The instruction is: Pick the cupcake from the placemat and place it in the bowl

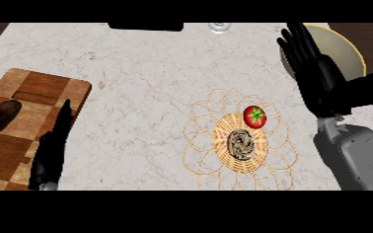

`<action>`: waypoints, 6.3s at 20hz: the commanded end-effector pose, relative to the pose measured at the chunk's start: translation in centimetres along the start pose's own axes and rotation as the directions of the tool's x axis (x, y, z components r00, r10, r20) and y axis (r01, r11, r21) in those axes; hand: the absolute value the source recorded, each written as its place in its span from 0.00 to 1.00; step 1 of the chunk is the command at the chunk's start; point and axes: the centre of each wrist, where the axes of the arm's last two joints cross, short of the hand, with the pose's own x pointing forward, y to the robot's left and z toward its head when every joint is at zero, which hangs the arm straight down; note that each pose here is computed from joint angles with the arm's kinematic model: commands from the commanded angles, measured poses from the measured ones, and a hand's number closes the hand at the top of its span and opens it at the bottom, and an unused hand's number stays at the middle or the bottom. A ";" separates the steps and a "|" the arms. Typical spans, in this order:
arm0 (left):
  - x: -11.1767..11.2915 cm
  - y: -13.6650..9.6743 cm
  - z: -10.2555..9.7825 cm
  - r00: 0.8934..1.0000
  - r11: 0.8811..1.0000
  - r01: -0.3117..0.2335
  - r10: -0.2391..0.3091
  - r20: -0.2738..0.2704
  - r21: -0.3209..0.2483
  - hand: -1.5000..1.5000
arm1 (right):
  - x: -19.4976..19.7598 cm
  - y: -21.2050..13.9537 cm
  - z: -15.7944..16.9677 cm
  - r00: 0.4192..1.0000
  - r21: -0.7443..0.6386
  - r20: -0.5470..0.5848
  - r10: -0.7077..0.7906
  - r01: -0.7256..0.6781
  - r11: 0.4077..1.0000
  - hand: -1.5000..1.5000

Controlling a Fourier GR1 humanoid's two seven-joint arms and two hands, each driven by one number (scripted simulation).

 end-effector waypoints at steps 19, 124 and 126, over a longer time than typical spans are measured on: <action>7.5 -6.6 -0.8 0.928 0.814 -0.097 0.282 0.244 -0.573 0.50 | -5.5 1.1 4.3 0.748 0.271 0.054 0.661 -0.648 0.712 0.00; 8.8 -8.9 -2.2 0.917 0.796 -0.089 0.300 0.262 -0.599 0.50 | 3.8 3.3 -16.7 0.392 -0.392 -0.763 0.514 -0.913 0.115 1.00; 9.6 -7.5 -3.0 0.922 0.811 -0.090 0.288 0.260 -0.578 0.50 | 3.7 0.2 -16.7 0.346 -0.355 -0.796 0.497 -0.931 0.082 1.00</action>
